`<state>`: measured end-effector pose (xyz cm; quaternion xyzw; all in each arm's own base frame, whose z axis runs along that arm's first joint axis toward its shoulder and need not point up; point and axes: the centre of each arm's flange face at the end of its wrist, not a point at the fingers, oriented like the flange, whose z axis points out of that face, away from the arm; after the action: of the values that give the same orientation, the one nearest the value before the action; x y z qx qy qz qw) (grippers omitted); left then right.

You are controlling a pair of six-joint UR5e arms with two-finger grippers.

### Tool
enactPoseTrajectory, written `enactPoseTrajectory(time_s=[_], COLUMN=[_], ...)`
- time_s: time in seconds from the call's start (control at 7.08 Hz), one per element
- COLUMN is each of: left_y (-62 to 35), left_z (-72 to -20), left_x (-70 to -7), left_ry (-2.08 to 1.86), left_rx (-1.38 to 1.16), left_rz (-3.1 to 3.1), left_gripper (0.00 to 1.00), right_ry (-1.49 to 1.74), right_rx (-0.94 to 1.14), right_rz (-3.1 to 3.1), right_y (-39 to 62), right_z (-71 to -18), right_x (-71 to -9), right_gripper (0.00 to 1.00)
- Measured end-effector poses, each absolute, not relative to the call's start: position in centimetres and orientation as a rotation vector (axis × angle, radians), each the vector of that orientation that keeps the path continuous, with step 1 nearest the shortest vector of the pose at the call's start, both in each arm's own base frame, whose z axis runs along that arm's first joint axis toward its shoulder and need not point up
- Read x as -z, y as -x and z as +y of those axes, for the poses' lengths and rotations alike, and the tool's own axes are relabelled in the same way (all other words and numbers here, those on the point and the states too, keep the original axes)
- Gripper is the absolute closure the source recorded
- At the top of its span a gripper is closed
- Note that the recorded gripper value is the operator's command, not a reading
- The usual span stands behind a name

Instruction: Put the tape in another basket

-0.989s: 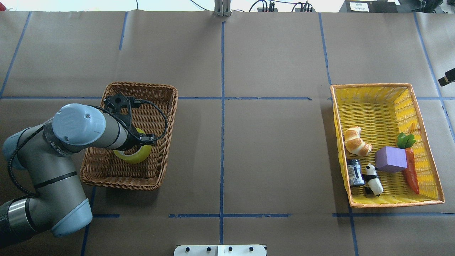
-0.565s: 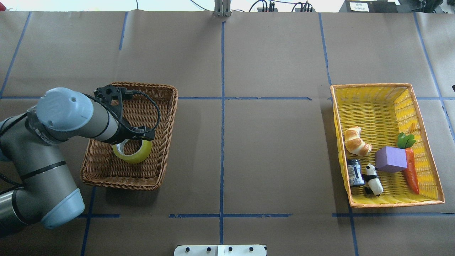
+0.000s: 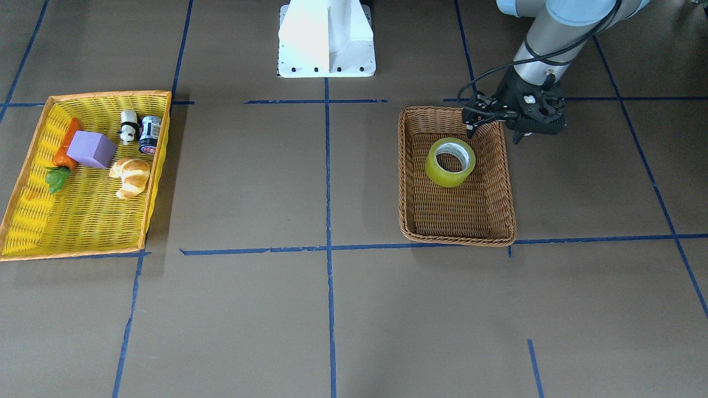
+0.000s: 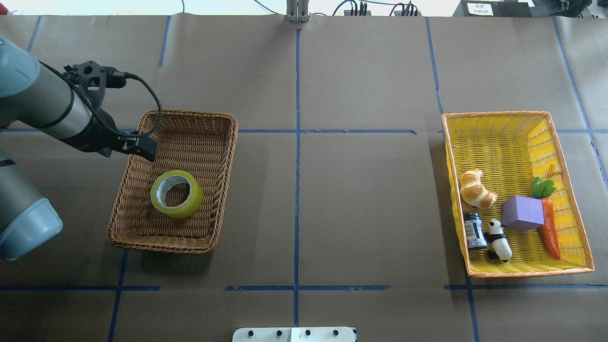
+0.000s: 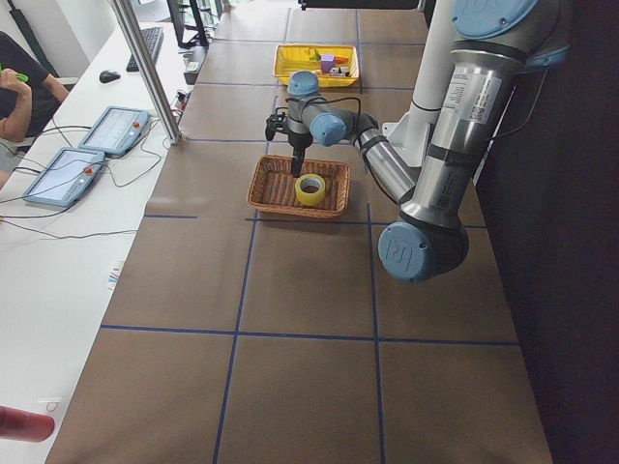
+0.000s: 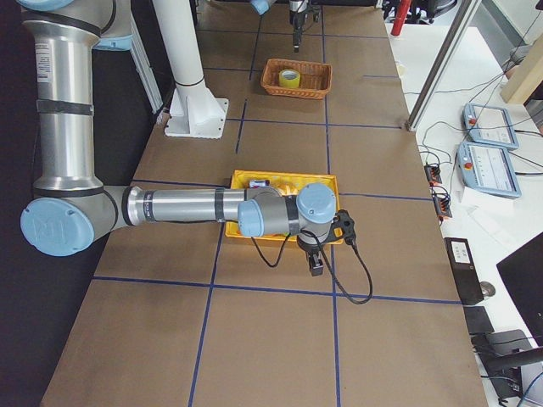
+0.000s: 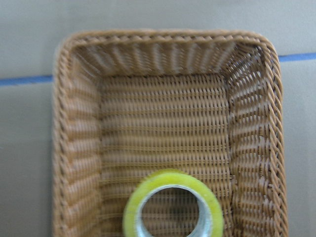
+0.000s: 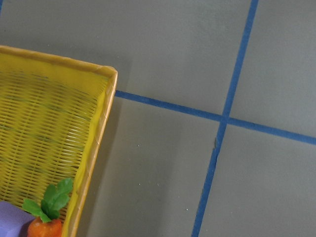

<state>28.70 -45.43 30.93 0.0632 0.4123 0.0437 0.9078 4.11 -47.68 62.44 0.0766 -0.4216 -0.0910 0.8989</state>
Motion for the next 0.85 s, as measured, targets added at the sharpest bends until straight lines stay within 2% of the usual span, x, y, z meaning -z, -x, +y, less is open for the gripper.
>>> enactPoseTrajectory(time_s=[0.42,0.85], left_y=[-19.1,-7.0], left_z=[-49.1,-53.5], left_x=[-36.9,-49.7], left_ry=[-0.110,-0.093], left_rx=[-0.134,-0.161], left_rz=[0.863,0.819], left_gripper=[0.00,0.00], right_ry=[-0.126,-0.062], right_rx=[0.127,0.085], right_rz=[-0.883,-0.885], right_y=[-6.0,-6.1], right_z=[-44.8,-43.9], right_x=[-64.9,-66.6], right_gripper=[0.00,0.00])
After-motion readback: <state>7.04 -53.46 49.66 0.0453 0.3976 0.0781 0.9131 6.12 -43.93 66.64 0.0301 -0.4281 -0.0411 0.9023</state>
